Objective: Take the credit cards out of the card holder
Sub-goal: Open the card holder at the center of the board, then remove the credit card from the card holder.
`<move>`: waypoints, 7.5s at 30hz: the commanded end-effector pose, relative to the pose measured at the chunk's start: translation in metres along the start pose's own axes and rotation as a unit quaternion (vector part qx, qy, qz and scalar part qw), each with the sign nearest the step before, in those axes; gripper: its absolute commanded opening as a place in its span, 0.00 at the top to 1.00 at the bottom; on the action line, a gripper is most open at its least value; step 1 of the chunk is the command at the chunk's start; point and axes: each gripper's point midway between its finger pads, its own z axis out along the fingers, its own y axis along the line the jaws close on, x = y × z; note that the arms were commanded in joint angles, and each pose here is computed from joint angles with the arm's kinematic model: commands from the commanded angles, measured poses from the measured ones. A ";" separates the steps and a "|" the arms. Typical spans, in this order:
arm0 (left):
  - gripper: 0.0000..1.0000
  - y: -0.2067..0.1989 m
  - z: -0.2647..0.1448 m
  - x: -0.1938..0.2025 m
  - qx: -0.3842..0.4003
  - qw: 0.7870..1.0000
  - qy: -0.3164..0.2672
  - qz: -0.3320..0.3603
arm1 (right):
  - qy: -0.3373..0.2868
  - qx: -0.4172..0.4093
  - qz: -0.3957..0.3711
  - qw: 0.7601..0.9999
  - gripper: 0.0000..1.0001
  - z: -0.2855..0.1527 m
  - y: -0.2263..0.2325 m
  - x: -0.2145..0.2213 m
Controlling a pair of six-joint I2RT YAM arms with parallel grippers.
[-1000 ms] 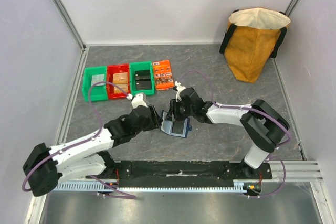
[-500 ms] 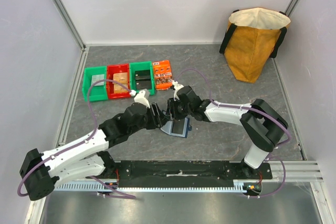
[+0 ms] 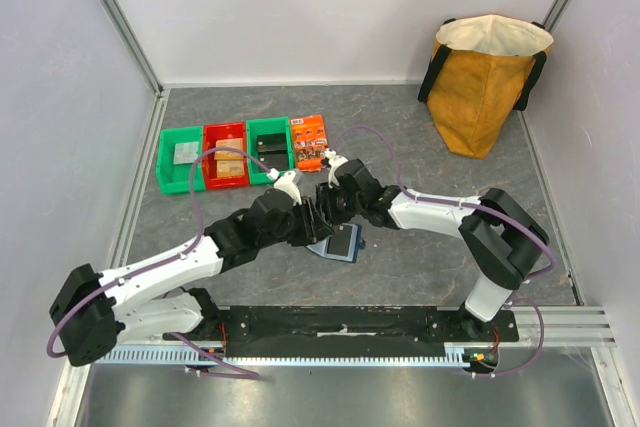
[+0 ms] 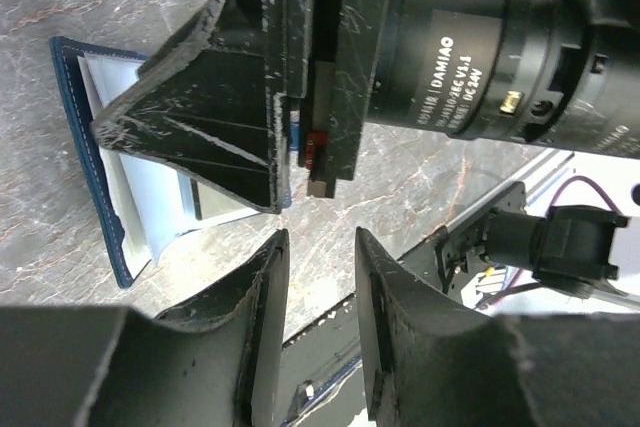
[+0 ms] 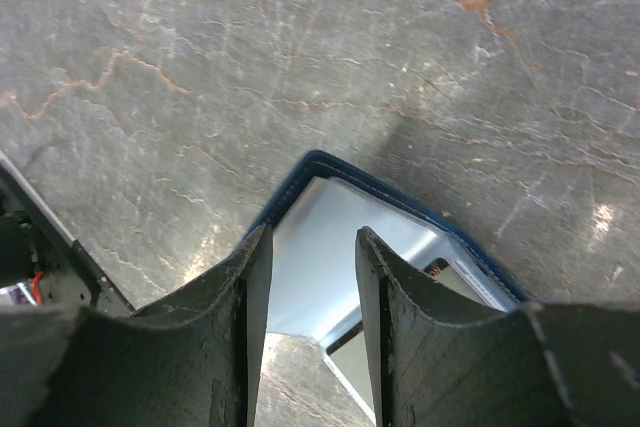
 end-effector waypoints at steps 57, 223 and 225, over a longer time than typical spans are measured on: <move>0.59 0.051 0.044 -0.003 -0.050 0.997 0.005 -0.054 | 0.017 0.125 0.006 0.992 0.87 -0.038 -0.075 0.067; 0.58 0.102 0.047 0.028 -0.003 0.980 0.006 -0.198 | 0.090 0.064 0.085 0.990 0.99 -0.016 -0.086 0.112; 0.60 0.098 0.049 0.027 0.005 0.980 0.008 -0.199 | 0.091 0.063 0.084 0.990 0.99 -0.016 -0.086 0.112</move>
